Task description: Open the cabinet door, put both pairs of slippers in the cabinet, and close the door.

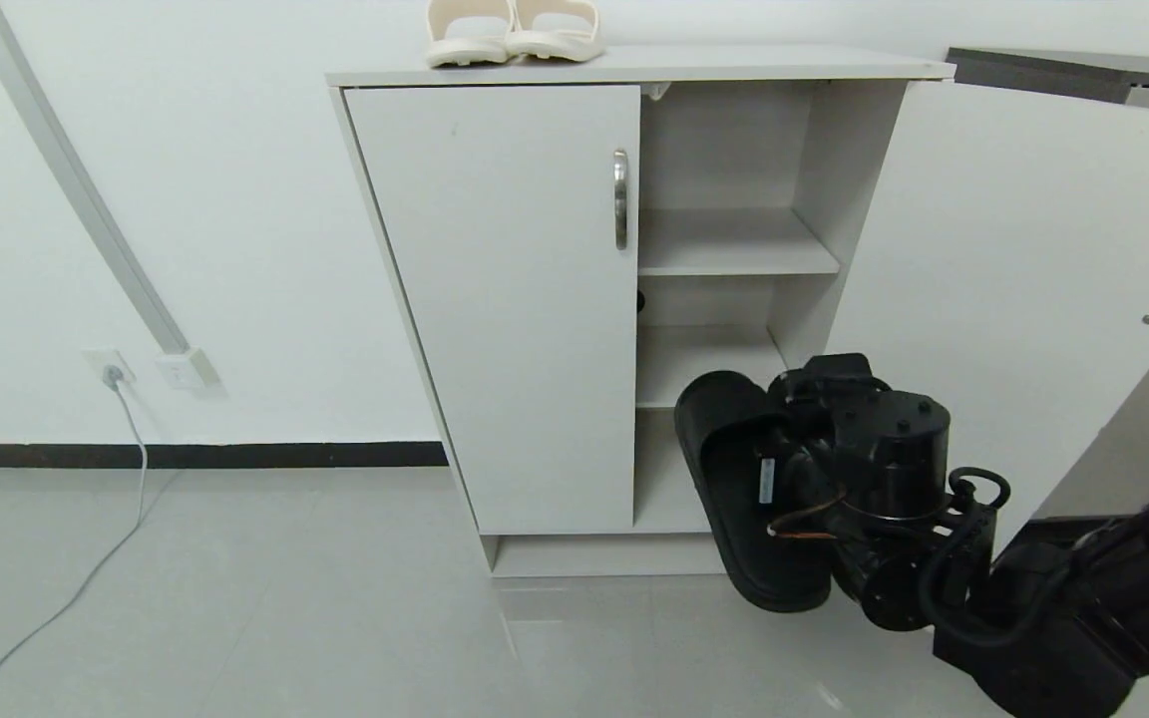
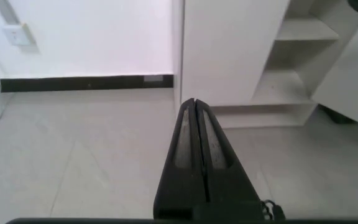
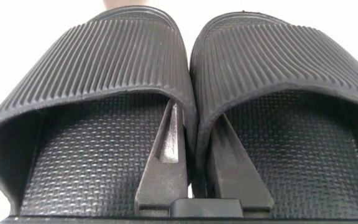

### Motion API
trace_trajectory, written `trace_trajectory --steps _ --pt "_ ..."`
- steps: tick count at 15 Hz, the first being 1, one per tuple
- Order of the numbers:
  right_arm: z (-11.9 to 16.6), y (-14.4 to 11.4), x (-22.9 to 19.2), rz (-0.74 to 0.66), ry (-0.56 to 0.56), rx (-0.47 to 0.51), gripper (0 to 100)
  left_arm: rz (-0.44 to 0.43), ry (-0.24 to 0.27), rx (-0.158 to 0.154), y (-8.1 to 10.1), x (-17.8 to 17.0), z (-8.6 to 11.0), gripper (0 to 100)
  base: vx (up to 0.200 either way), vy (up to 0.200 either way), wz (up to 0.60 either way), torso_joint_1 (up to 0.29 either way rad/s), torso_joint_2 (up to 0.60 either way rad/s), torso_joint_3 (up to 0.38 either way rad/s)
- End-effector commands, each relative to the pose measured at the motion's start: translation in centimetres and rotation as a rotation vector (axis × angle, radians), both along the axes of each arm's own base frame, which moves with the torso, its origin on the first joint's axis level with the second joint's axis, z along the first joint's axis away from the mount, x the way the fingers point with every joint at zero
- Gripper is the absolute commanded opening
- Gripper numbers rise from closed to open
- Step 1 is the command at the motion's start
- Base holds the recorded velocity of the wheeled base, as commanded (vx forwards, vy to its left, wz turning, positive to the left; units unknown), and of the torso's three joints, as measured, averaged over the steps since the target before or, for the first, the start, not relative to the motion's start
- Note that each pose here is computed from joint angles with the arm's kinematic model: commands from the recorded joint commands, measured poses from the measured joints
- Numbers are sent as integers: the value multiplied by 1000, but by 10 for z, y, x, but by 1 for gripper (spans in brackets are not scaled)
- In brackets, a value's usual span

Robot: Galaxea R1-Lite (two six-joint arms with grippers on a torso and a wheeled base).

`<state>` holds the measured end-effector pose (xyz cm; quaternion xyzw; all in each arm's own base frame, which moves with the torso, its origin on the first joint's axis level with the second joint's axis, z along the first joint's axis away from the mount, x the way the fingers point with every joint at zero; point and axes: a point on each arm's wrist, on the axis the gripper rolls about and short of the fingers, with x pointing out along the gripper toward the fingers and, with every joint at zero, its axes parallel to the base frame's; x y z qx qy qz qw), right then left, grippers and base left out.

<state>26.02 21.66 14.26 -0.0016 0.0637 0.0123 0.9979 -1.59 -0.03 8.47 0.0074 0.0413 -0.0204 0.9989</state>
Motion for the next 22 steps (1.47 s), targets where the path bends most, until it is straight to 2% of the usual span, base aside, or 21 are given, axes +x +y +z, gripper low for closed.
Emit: trace_trajectory --steps 1,3,7,9,13,18,22 --pt "-15 15 23 -68 2 0 0 14 -80 -1 0 -7 -9 0 0 0 0 0 0 0" --pt "-20 14 37 -119 -2 4 0 14 -80 1 0 -7 -9 0 0 0 0 0 0 0" --pt "-29 15 43 -123 13 17 0 14 -80 1 0 -7 -9 0 0 0 0 0 0 0" --pt "-30 15 42 -79 24 21 0 14 -80 1 0 -7 -9 0 0 0 0 0 0 0" --pt "-44 18 47 -33 36 24 0 16 -80 1 0 -7 -9 0 0 -200 0 -1 2 1" --pt "-53 21 50 -12 43 21 0 16 -80 1 0 -7 -9 0 0 0 0 0 0 0" --pt "-63 30 58 62 55 29 0 14 -80 1 0 -7 -9 0 0 0 0 0 0 0"
